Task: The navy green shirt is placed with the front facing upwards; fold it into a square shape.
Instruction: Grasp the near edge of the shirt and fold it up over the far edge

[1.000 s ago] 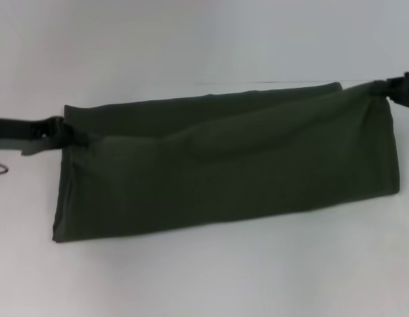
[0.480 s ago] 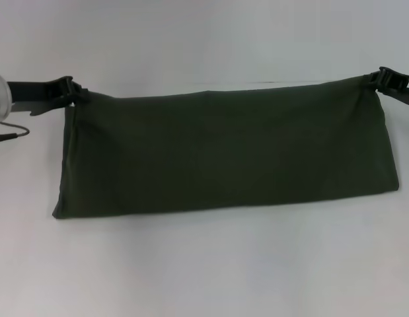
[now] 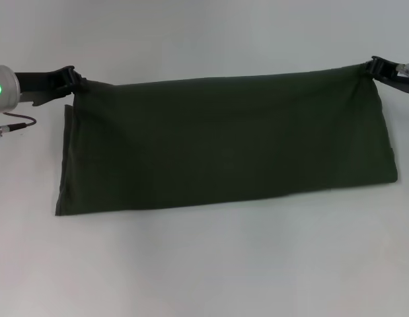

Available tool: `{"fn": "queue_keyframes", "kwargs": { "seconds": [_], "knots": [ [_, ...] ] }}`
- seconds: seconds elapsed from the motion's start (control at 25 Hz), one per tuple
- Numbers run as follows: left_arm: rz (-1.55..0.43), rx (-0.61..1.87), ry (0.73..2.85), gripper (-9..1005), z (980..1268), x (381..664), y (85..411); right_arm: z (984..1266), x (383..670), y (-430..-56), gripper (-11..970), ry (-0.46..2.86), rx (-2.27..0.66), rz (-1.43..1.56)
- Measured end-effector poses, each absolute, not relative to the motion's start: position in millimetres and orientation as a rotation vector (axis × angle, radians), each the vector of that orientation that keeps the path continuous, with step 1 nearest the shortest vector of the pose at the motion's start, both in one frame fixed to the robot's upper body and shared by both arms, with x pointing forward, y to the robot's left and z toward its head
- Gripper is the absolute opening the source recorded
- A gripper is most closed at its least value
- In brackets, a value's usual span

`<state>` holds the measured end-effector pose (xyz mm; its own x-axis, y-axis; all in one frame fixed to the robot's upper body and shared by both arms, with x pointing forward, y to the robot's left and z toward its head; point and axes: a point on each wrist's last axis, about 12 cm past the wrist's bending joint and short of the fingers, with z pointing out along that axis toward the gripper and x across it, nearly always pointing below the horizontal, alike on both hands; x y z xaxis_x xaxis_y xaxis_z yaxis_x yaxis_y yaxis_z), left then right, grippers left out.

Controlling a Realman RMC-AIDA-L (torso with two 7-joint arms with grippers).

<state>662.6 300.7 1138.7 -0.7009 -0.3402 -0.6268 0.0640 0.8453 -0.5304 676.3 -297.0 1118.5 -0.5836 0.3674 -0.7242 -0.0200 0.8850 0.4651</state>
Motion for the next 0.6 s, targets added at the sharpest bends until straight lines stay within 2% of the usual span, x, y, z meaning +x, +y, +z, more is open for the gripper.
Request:
{"fn": "queue_keyframes", "kwargs": {
  "seconds": [0.6],
  "knots": [
    [-0.646,-0.222,2.238,62,1139,668,299,1130,696,-278,60,2.127,0.181,0.459]
  ]
}}
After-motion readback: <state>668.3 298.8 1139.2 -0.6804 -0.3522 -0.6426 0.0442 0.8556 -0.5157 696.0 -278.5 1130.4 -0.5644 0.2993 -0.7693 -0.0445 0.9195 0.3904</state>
